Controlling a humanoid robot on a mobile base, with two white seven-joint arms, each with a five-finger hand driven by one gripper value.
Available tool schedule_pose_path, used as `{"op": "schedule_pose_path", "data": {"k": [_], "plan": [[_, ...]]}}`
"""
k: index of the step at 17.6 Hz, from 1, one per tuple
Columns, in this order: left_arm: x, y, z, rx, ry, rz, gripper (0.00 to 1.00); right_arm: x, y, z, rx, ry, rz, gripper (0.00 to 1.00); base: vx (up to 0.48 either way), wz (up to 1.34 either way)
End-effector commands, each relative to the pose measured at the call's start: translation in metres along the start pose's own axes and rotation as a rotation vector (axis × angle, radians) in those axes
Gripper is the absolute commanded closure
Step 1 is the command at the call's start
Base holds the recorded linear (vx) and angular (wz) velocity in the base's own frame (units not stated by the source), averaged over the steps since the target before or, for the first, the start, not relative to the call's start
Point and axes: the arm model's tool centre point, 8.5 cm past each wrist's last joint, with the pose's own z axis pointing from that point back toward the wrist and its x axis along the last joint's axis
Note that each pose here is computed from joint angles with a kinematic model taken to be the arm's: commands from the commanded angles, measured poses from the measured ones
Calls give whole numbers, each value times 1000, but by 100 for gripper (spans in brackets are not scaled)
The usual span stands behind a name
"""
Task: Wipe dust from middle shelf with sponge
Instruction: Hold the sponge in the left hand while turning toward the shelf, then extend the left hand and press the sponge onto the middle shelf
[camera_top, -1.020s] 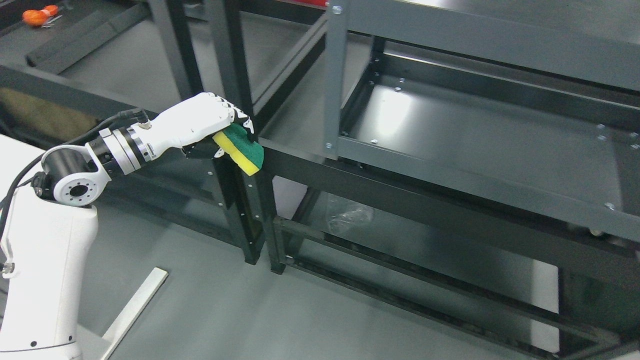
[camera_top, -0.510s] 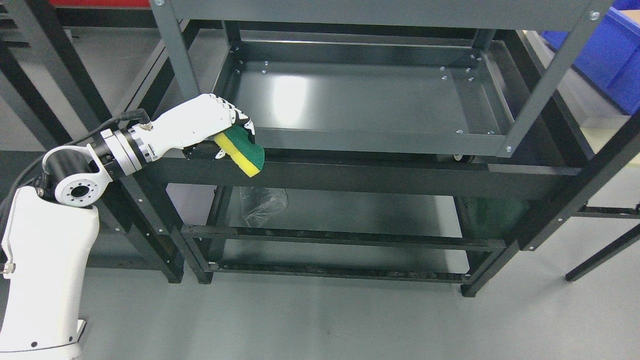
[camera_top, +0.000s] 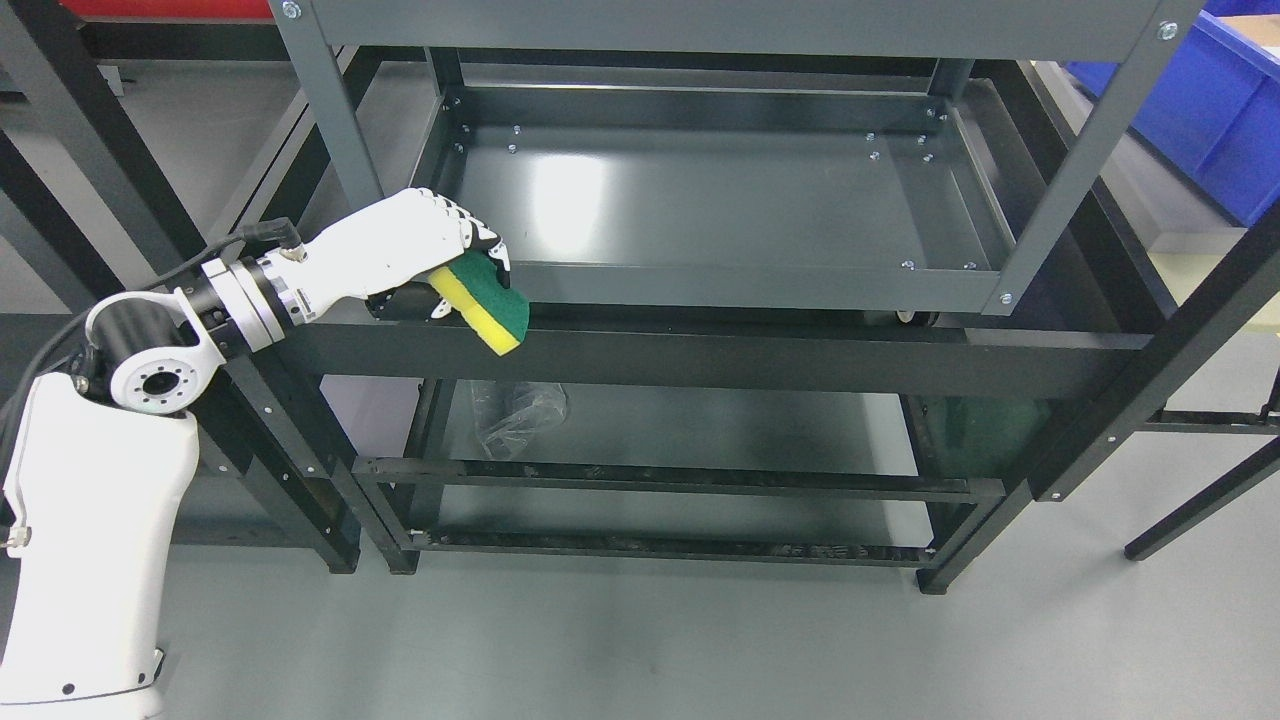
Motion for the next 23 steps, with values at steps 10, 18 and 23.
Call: {"op": "schedule_pose_path", "data": {"k": [10,18,23], "plan": [[-2,0,3,60,8,49,99,9,-10,0,-14,-22,-3,0,27,-26],[125,20,-119,153,-453,150,99,9,-10,0,-14,-22,-3,0,67,-197],[180,99,-156,205,-650,20,98,9,-10,0,-14,-22,-3,0,34,-95]]}}
